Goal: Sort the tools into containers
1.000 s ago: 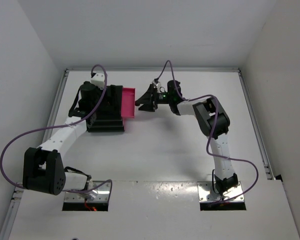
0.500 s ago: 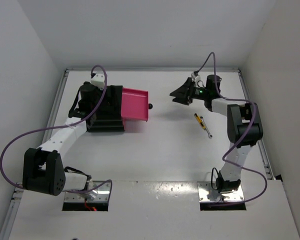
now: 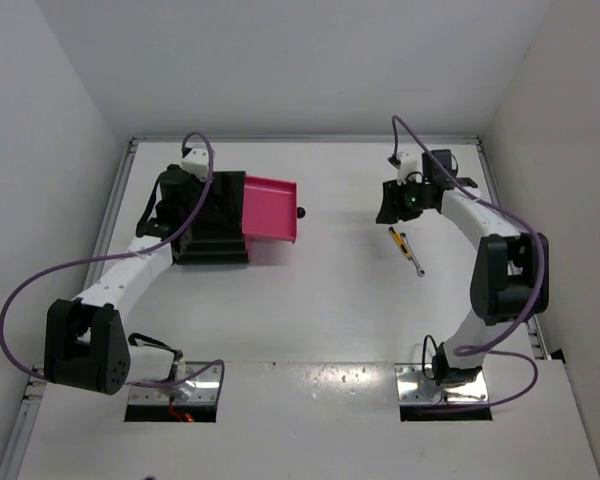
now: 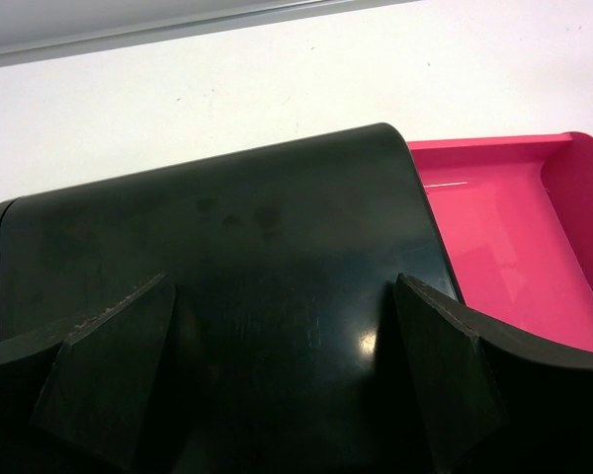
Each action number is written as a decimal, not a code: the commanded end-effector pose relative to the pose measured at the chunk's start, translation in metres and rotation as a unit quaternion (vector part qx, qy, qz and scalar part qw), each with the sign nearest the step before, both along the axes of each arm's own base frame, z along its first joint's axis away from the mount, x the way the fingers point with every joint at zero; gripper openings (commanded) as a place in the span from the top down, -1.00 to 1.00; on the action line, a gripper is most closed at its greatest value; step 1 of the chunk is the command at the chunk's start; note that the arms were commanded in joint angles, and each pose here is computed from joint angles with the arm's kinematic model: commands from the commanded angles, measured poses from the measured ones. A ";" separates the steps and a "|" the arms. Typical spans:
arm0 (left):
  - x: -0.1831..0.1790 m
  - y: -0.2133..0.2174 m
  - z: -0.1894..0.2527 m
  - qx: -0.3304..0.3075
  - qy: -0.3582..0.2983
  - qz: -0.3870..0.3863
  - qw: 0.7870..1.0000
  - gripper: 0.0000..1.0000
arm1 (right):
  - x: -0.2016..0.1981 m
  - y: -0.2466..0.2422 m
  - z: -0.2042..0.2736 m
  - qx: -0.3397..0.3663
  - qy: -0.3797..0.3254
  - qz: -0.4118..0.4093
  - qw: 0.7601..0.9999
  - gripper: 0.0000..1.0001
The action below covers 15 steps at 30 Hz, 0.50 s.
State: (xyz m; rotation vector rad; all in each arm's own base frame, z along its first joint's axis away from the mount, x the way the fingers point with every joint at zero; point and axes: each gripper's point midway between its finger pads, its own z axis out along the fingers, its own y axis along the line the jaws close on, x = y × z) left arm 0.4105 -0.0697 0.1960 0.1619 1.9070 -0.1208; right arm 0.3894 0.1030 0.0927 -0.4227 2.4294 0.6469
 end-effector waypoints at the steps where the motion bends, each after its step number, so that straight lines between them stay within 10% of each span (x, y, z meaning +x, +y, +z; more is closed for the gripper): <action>1: -0.047 0.001 -0.081 0.019 0.154 -0.015 0.988 -1.00 | -0.019 -0.063 -0.022 -0.175 0.001 0.021 0.984 0.11; 15: -0.049 0.002 -0.085 0.019 0.159 -0.015 0.987 -1.00 | -0.005 -0.073 -0.071 -0.220 0.025 0.037 0.974 0.14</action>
